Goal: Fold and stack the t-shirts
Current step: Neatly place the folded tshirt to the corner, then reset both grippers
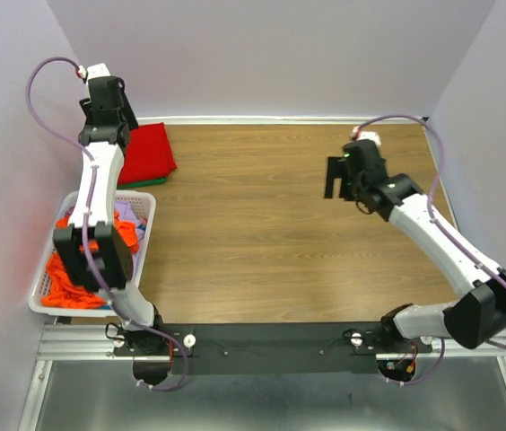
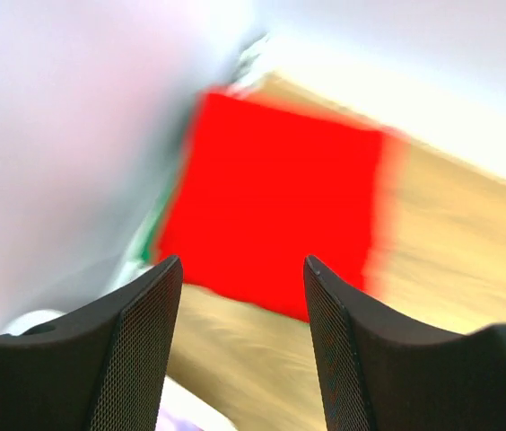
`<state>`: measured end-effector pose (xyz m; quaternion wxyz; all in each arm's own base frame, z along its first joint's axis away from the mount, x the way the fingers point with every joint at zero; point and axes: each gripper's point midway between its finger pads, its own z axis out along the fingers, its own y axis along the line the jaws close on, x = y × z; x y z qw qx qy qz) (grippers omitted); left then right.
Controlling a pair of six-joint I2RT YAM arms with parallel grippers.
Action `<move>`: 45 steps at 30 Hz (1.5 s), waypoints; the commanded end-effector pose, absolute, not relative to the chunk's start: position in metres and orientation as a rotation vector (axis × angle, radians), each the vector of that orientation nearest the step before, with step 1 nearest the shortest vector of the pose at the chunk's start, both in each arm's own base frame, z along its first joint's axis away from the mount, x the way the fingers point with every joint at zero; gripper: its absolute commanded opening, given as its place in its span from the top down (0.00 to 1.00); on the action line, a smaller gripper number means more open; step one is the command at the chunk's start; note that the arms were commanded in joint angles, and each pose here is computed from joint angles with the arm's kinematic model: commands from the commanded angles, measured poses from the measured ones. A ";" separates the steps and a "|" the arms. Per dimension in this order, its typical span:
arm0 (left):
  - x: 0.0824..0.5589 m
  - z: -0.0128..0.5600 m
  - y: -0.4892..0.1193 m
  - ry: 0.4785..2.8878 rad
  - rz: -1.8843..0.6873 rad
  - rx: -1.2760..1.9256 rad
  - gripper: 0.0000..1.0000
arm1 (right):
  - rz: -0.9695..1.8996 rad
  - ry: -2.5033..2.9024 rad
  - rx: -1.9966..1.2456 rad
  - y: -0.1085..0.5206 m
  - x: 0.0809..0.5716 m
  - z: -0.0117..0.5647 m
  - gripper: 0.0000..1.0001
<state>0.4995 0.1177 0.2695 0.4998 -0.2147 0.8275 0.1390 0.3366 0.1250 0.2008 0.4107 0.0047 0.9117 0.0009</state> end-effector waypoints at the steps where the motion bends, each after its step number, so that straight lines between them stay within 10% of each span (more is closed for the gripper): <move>1: 0.464 0.334 0.053 1.828 -0.005 -0.434 0.35 | -0.080 2.185 0.277 0.063 0.331 0.244 0.00; 22: 0.143 0.419 0.065 1.296 0.107 -0.528 0.18 | -0.037 1.589 0.412 -0.032 0.186 0.364 0.00; 45: 0.102 0.378 0.041 1.316 -0.021 -0.478 0.11 | 0.080 1.530 0.348 -0.025 0.160 0.345 0.00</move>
